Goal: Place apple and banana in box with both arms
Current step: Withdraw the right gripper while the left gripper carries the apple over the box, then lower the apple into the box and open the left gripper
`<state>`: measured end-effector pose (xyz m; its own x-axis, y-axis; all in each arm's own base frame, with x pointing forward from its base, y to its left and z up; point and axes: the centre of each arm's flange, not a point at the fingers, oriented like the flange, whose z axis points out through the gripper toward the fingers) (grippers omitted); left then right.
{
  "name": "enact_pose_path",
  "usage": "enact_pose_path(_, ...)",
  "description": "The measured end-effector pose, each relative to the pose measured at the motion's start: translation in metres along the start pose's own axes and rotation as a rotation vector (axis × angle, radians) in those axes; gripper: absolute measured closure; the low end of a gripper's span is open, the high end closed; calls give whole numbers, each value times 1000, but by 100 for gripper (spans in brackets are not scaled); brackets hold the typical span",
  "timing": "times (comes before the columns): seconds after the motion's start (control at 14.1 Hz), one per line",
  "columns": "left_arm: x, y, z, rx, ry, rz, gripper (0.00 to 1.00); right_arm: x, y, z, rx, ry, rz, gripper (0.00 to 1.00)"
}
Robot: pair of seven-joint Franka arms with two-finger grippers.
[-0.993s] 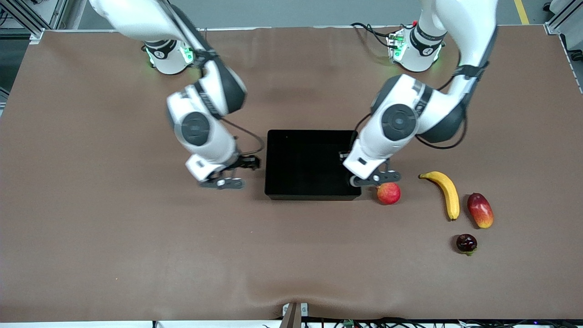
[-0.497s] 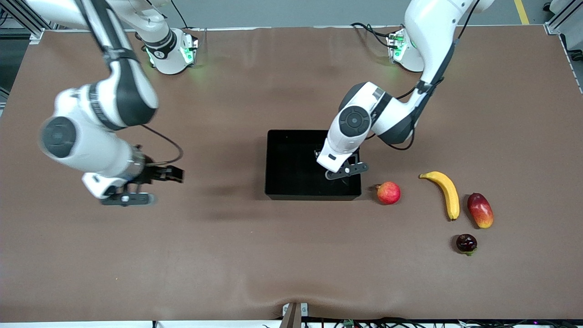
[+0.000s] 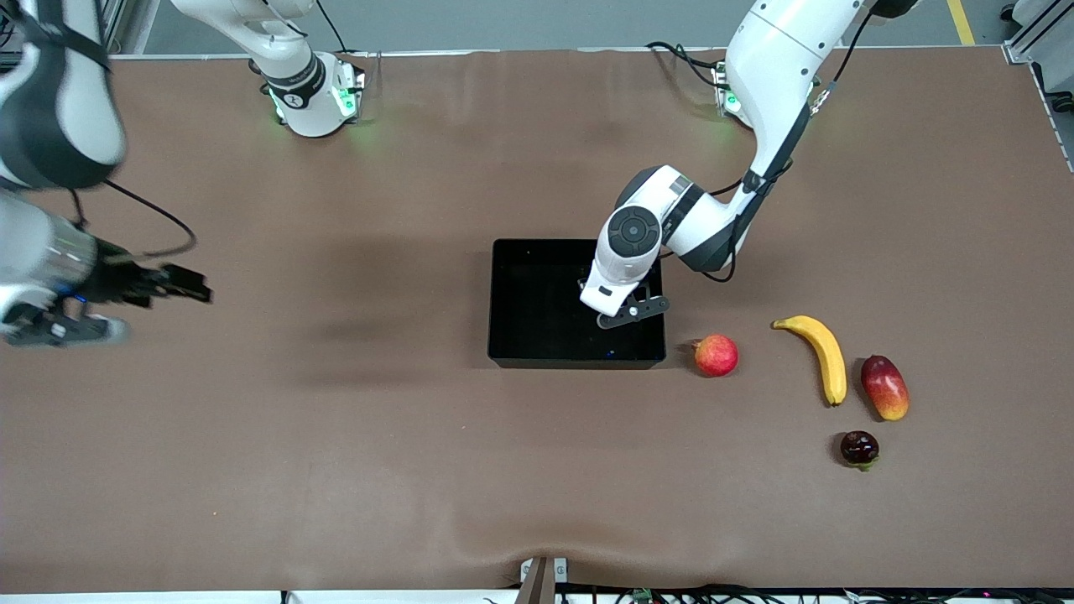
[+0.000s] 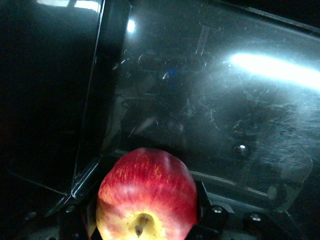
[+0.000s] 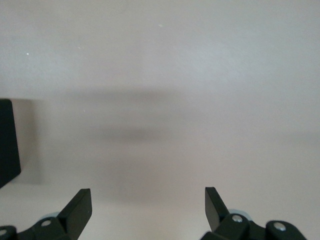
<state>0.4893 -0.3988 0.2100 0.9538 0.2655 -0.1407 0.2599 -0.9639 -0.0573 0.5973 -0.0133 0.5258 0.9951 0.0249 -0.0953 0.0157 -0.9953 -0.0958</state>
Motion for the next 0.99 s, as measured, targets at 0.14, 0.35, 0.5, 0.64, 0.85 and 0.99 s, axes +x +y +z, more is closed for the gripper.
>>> enact_pose_path(0.14,1,-1,3,3,-3,-2,26,-20,10,-26,2,-15,18,0)
enact_pose_path(0.35,9,1,-11,-23,19,-11,1,-35,15,-45,3,-63,29,0)
enact_pose_path(0.5,21,3,-43,-62,56,-25,0,-41,18,-54,-17,-71,32,0)
enact_pose_path(0.64,40,-6,-92,-83,88,-56,0,-51,19,-65,-26,-87,37,0)
enact_pose_path(0.85,75,-41,-177,-94,124,-126,0,-65,20,-81,-40,-76,49,0)
enact_pose_path(0.99,105,-83,-219,-96,142,-161,0,-66,21,-83,-46,-72,55,0)
